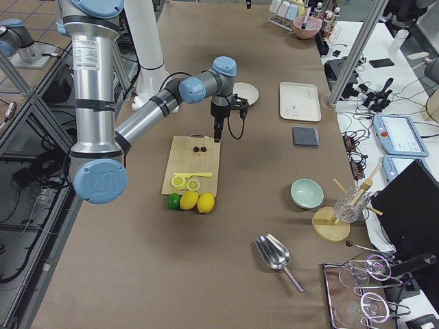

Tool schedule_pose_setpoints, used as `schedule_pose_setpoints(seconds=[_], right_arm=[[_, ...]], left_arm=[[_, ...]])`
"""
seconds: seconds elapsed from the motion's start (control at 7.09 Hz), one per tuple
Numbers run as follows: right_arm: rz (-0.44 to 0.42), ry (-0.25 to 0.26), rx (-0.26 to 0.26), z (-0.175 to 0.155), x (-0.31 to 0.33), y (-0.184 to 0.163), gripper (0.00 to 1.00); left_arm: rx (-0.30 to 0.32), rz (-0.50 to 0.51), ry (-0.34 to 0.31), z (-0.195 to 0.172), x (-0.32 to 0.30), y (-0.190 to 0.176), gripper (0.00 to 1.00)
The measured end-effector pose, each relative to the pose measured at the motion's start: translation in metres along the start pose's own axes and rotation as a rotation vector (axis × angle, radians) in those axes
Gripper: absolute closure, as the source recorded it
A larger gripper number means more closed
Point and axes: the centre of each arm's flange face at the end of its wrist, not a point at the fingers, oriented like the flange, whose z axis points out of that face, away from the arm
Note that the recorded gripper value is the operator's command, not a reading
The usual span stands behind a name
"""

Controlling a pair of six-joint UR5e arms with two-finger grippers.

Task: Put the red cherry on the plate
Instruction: 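Move the right gripper over the dark red cherries on the cutting board, then lower the right gripper and grasp the two cherries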

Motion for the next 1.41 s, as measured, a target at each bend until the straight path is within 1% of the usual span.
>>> schedule_pose_setpoints(seconds=[0.14, 0.28, 0.56, 0.85, 1.27, 1.41], right_arm=[[0.016, -0.017, 0.012, 0.025, -0.019, 0.004, 0.02], [0.027, -0.018, 0.022, 0.043, -0.038, 0.014, 0.04], [0.014, -0.008, 0.043, 0.068, -0.067, 0.039, 0.04], [-0.014, 0.015, 0.061, 0.086, -0.082, 0.056, 0.06], [-0.052, 0.045, 0.076, 0.100, -0.078, 0.066, 0.05], [-0.070, 0.039, 0.082, 0.110, -0.069, 0.070, 0.06]], left_arm=[[-0.002, -0.004, -0.001, 0.000, -0.002, 0.004, 0.02], [-0.001, -0.005, -0.002, -0.001, -0.003, 0.006, 0.02], [0.002, -0.003, -0.007, -0.002, -0.002, 0.006, 0.02], [0.003, -0.005, -0.009, 0.000, 0.000, 0.002, 0.02], [0.004, -0.004, -0.009, 0.001, 0.003, -0.002, 0.02], [0.006, -0.001, -0.008, 0.001, 0.005, -0.005, 0.02]])
